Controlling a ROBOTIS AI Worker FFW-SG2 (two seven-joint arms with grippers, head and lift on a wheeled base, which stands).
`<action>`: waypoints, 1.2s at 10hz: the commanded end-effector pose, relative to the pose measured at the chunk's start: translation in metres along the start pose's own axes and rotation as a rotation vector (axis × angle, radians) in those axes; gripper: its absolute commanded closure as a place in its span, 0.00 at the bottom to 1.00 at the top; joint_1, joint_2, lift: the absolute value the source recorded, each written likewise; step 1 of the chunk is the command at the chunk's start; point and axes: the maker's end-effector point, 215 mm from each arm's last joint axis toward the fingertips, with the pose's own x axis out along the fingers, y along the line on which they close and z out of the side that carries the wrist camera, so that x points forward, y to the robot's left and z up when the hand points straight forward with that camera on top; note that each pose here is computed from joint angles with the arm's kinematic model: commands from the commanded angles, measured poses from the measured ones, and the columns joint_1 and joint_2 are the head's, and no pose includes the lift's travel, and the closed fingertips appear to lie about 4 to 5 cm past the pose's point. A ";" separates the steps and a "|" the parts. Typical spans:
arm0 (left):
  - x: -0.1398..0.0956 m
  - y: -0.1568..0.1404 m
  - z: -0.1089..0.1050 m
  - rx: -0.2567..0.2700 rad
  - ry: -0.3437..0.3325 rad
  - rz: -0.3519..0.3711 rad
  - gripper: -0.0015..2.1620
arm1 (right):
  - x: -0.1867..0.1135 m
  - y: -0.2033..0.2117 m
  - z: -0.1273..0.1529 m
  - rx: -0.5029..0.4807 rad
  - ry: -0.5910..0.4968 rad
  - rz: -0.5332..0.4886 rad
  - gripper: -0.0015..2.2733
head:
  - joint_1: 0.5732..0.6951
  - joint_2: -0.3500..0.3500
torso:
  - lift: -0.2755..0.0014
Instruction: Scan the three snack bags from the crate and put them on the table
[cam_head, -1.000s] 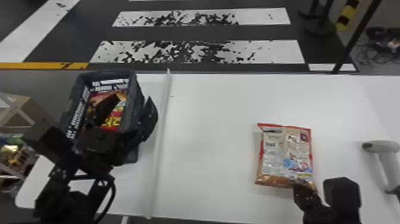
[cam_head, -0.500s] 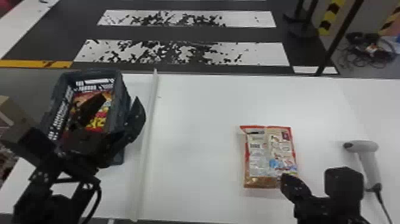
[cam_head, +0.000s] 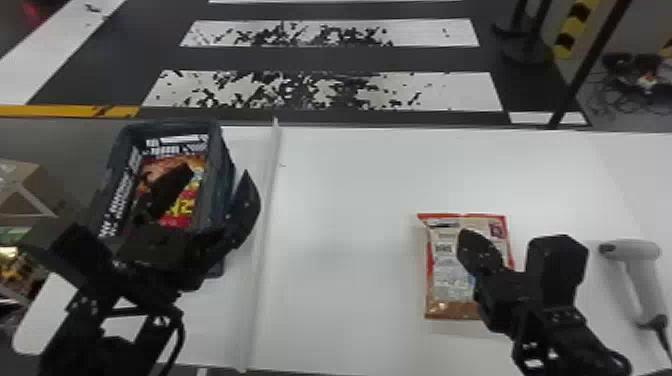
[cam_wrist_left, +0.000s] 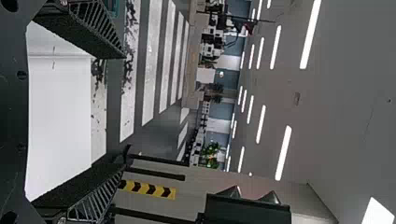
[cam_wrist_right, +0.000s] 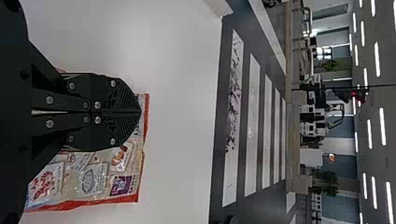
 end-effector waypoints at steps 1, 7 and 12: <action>-0.004 0.001 0.001 0.009 0.003 0.002 0.02 | 0.016 -0.006 -0.004 0.011 -0.039 -0.013 0.99 | 1.00 0.61 | 0.66; -0.007 0.000 0.004 0.012 -0.004 -0.001 0.02 | 0.025 -0.017 -0.052 0.004 0.009 -0.033 0.99 | 1.00 0.59 | 0.66; -0.004 -0.004 0.005 0.010 -0.011 -0.009 0.02 | 0.026 -0.048 -0.078 0.012 0.035 -0.087 0.99 | 1.00 0.56 | 0.66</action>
